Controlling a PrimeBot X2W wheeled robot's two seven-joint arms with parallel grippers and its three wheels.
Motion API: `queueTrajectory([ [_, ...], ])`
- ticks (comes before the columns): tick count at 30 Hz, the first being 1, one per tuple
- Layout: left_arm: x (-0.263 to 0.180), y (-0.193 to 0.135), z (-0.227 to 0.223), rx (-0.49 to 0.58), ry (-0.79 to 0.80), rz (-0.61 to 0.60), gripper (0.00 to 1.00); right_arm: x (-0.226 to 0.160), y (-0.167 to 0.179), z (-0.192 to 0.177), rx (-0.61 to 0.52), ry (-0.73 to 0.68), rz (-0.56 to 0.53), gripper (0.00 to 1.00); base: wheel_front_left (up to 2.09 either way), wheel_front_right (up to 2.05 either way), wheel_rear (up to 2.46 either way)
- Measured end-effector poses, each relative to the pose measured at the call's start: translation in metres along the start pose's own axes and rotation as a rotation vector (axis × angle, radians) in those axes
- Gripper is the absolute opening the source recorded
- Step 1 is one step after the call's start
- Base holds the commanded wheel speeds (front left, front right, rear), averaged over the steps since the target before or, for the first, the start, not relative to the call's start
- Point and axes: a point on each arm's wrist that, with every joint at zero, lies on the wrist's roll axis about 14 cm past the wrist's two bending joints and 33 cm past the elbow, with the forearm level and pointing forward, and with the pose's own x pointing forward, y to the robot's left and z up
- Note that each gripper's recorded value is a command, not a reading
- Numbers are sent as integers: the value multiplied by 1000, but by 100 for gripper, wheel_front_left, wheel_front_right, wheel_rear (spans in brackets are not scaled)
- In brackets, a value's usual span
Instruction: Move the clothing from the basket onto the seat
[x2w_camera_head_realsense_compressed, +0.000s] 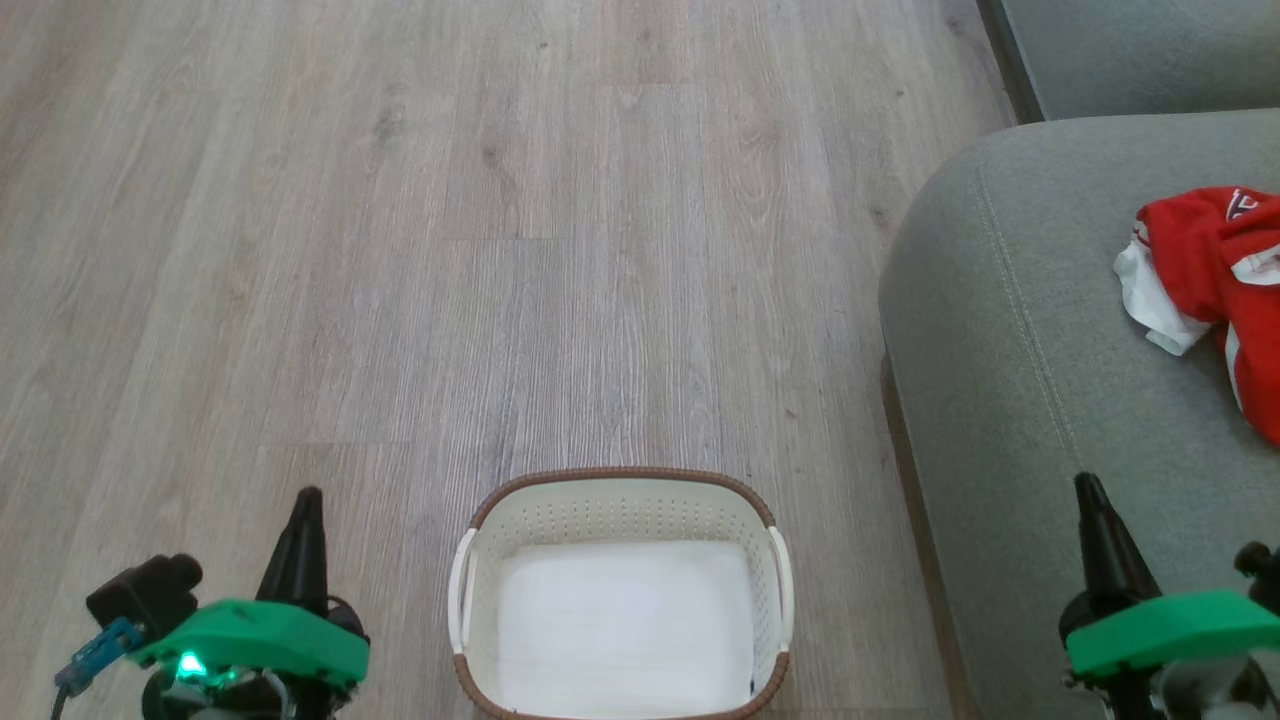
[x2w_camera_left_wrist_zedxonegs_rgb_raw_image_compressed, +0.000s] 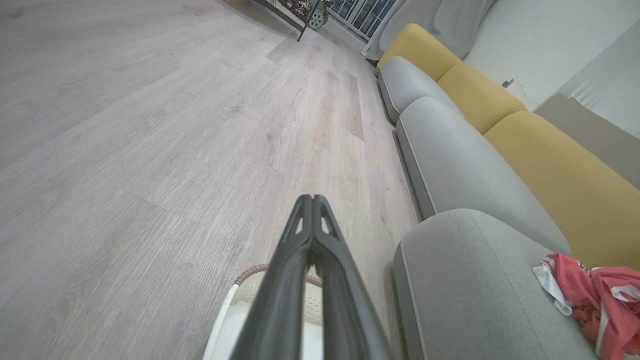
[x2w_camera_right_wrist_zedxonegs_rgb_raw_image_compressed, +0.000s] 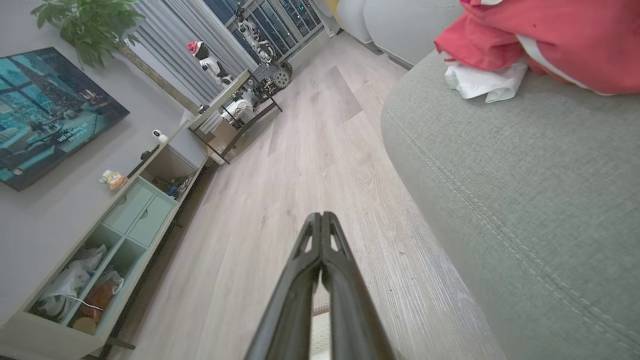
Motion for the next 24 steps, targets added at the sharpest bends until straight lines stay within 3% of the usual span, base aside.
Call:
queueTrajectory([
  [24, 6, 4, 2, -284, 20, 21, 0, 8, 0, 1, 255, -5, -20, 0, 0, 0, 0],
])
